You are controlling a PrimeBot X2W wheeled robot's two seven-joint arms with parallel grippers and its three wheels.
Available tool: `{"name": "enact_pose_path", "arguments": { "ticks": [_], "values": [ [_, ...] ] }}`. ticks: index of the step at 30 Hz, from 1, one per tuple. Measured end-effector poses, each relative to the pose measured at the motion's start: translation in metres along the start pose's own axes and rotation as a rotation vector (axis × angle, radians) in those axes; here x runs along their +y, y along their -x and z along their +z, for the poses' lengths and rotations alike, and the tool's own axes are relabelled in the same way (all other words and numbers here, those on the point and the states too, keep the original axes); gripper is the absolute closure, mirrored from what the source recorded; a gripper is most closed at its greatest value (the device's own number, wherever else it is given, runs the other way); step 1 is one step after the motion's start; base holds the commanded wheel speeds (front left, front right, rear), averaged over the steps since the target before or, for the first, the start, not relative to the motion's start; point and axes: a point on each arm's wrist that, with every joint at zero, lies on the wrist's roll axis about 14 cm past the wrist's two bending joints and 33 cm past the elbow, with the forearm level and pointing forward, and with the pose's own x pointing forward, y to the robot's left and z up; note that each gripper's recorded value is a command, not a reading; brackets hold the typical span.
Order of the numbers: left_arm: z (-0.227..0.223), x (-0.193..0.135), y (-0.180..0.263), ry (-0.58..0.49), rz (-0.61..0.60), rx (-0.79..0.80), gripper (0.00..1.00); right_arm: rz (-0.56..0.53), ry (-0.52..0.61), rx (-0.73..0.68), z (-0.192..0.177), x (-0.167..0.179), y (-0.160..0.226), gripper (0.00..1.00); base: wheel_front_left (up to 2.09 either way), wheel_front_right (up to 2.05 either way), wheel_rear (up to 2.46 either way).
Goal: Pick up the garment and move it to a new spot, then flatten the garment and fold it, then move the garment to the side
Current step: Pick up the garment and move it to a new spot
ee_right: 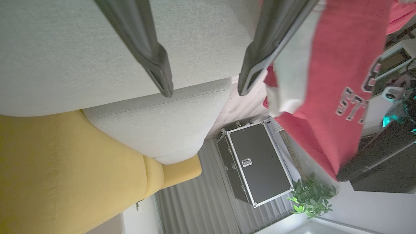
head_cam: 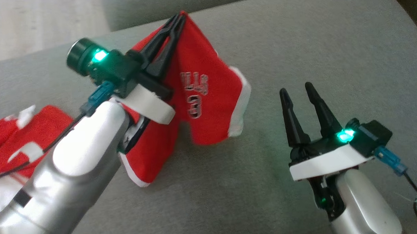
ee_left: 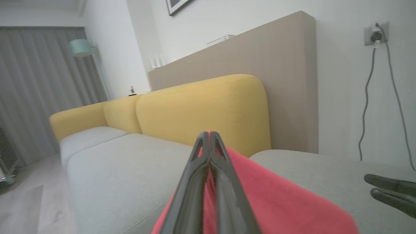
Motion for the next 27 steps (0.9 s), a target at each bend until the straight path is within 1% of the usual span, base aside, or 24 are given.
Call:
{"name": "enact_pose_path", "arguments": {
  "ticks": [6,12,13,14,16,19,24,27],
  "values": [
    [-0.014,-0.036,-0.045,0.030,-0.129,-0.009,1.00,-0.103,0.001,-0.020,0.009,-0.033,0.009,0.00,0.00,0.00,0.00],
    [-0.016,-0.057,-0.088,0.058,-0.185,-0.065,1.00,-0.212,0.011,-0.044,0.019,-0.069,0.019,0.00,0.00,0.00,0.00],
    [-0.017,-0.058,-0.094,0.066,-0.183,-0.072,0.57,-0.225,0.014,-0.040,0.018,-0.073,0.020,0.00,0.00,0.00,0.00],
    [-0.019,-0.058,-0.099,0.073,-0.179,-0.068,0.00,-0.235,0.016,-0.036,0.017,-0.076,0.021,0.00,0.00,0.00,0.00],
    [-0.027,-0.056,-0.104,0.079,-0.168,-0.052,0.00,-0.247,0.018,-0.032,0.015,-0.080,0.022,0.00,0.00,0.00,0.00],
    [-0.039,-0.045,-0.101,0.067,-0.133,-0.014,0.00,-0.237,0.014,-0.034,0.015,-0.078,0.018,0.00,0.00,0.00,0.00],
    [-0.037,-0.009,-0.086,0.057,-0.027,-0.013,0.00,-0.195,0.010,-0.036,0.013,-0.066,0.008,0.00,0.00,0.00,0.00],
    [-0.038,0.014,-0.063,0.069,0.053,-0.014,0.00,-0.163,0.016,-0.038,0.013,-0.058,0.001,0.00,0.00,0.00,0.00]
  ]
}}
